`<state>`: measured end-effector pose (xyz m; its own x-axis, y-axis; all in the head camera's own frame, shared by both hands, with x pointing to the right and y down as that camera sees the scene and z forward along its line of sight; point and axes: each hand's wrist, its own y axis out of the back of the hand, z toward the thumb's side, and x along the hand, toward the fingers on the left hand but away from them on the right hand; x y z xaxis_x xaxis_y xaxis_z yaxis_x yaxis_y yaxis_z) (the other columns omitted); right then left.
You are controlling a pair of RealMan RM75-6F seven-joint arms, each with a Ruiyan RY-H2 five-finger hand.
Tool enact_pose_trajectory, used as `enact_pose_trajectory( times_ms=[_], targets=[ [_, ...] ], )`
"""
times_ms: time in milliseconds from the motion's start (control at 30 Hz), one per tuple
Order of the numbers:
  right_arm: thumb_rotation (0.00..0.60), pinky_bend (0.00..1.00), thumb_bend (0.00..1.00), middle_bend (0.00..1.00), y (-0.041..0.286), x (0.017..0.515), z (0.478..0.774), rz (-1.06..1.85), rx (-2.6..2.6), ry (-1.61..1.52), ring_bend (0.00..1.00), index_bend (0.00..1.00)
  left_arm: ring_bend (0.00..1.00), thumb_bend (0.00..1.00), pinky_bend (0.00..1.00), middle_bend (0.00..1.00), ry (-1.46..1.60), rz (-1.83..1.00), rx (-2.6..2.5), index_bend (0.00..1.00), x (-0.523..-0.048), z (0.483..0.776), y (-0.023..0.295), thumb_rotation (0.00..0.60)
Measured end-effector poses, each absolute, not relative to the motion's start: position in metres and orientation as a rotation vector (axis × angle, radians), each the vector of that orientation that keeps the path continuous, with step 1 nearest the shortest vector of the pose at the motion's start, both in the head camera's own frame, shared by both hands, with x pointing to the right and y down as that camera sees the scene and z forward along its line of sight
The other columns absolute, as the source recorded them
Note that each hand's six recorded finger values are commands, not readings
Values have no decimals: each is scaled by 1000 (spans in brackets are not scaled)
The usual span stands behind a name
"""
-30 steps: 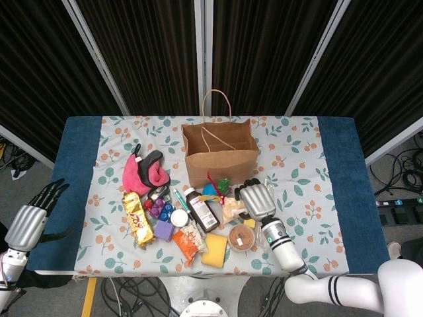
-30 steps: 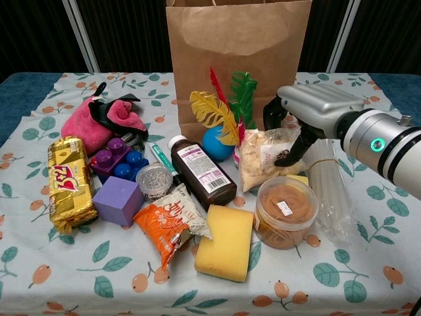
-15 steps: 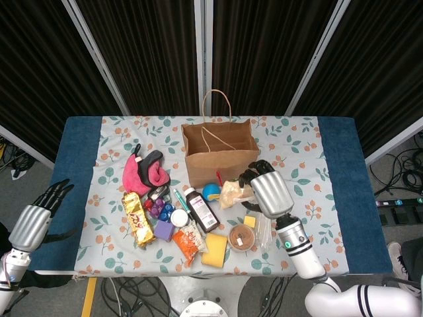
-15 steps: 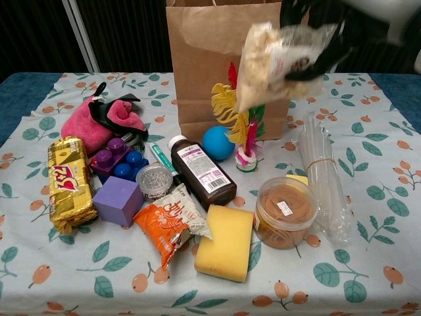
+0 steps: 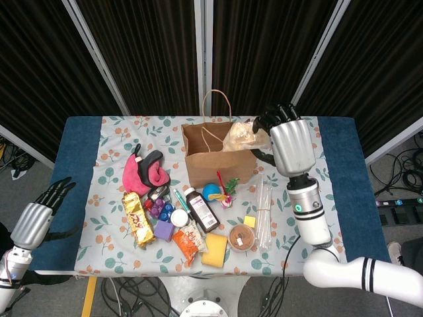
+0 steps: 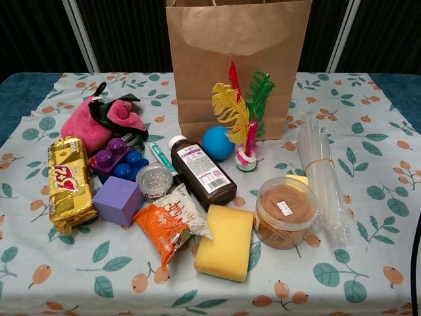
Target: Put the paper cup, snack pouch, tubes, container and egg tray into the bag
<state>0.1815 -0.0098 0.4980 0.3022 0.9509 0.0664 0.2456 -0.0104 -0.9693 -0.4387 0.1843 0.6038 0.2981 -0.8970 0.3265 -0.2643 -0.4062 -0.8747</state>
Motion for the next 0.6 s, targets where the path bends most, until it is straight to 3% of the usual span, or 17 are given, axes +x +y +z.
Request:
enact_pose_trajectory(
  times_ms=[267, 600],
  targets=[
    [600, 260, 75, 519, -48, 171, 517, 883, -1367, -1129, 283, 632, 109, 30, 259, 144, 1037, -1122, -1843, 97, -440, 605, 183, 600],
    [600, 260, 74, 504, -49, 127, 560, 924, -1375, -1021, 283, 621, 109, 31, 259, 144, 1041, -1134, -1836, 97, -444, 605, 185, 600]
  ],
)
